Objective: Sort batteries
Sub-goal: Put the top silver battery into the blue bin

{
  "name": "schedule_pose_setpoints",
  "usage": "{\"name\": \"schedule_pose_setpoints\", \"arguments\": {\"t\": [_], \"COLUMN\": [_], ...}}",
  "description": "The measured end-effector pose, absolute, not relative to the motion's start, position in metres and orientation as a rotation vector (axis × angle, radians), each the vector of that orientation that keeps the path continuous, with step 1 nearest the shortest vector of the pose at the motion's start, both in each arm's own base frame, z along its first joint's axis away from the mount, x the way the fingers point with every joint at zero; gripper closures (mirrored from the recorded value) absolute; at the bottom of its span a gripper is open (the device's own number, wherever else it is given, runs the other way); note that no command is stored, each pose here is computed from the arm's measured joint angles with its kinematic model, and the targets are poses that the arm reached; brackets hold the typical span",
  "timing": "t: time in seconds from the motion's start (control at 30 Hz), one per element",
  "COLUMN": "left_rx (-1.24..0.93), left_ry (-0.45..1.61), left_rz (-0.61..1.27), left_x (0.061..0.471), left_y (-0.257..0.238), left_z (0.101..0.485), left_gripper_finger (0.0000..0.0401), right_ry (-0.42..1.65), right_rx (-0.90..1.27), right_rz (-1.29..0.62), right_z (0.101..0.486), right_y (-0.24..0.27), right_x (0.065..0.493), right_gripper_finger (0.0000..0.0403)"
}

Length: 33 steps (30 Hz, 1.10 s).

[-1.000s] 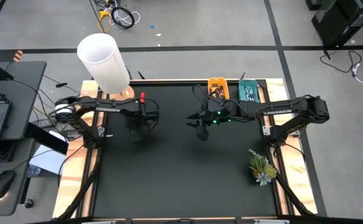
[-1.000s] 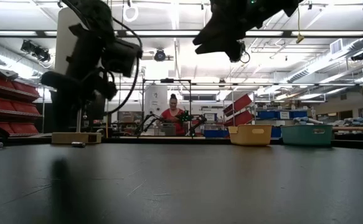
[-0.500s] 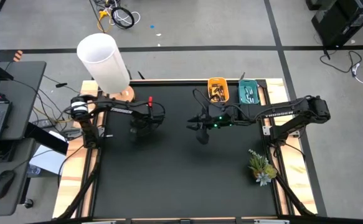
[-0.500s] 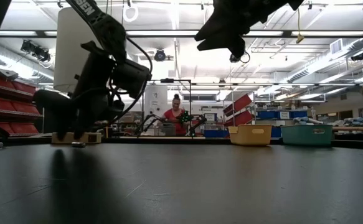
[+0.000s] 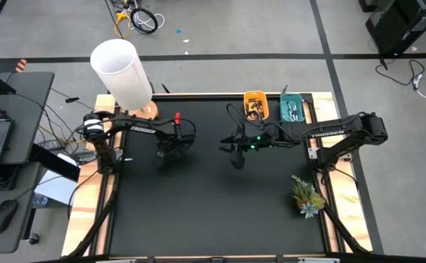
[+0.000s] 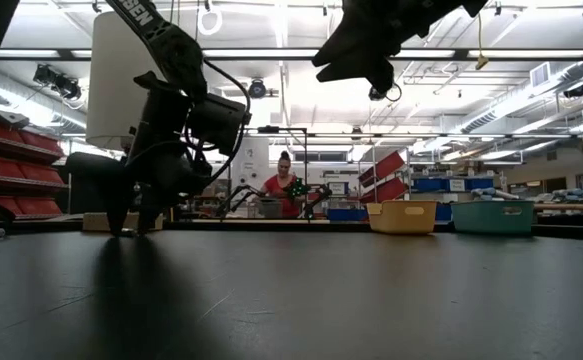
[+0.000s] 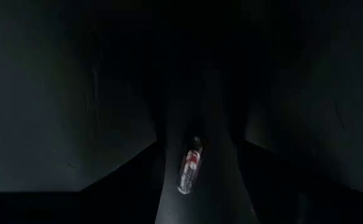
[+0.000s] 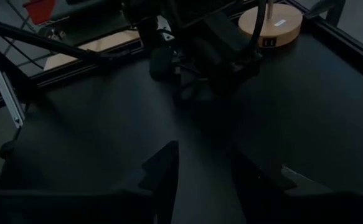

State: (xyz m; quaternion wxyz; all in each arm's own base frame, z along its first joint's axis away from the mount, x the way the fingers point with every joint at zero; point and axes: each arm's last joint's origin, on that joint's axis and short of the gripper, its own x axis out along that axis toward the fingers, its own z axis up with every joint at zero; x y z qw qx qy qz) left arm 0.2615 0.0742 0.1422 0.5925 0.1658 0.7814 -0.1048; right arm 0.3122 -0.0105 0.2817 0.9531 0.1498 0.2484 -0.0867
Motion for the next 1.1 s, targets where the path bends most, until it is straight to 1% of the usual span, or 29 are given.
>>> {"name": "schedule_pose_setpoints", "arguments": {"t": [0.2, 0.33, 0.53, 0.63, 0.8, 0.83, 1.0, 1.07, 1.1], "left_rx": [0.370, 0.381, 0.379, 0.359, 0.342, 0.344, 0.335, 0.326, 0.324], "left_ry": [1.842, 1.865, 1.871, 1.874, 1.886, 1.886, 1.870, 1.798, 1.749], "left_rz": [-0.232, -0.231, -0.229, -0.192, -0.139, -0.130, -0.086, -0.038, -0.005], "left_x": [0.265, 0.265, 0.265, 0.265, 0.266, 0.267, 0.272, 0.276, 0.279], "left_y": [0.075, 0.074, 0.074, 0.073, 0.067, 0.066, 0.064, 0.065, 0.066], "left_z": [0.134, 0.129, 0.128, 0.127, 0.127, 0.128, 0.136, 0.144, 0.151], "left_gripper_finger": [0.0189, 0.0205, 0.0258, 0.0294, 0.0366, 0.0372, 0.0372, 0.0372, 0.0382], "right_ry": [0.506, 0.506, 0.507, 0.507, 0.508, 0.511, 0.538, 0.544, 0.541], "right_rx": [0.304, 0.304, 0.304, 0.304, 0.300, 0.298, 0.300, 0.289, 0.287], "right_rz": [-0.176, -0.176, -0.176, -0.177, -0.178, -0.179, -0.217, -0.233, -0.242], "right_z": [0.282, 0.282, 0.282, 0.282, 0.282, 0.281, 0.279, 0.280, 0.281], "right_y": [-0.010, -0.010, -0.010, -0.011, -0.011, -0.012, -0.023, -0.029, -0.033], "right_x": [0.312, 0.312, 0.312, 0.312, 0.312, 0.312, 0.310, 0.307, 0.306], "right_gripper_finger": [0.0252, 0.0252, 0.0252, 0.0252, 0.0252, 0.0252, 0.0252, 0.0252, 0.0252]}}
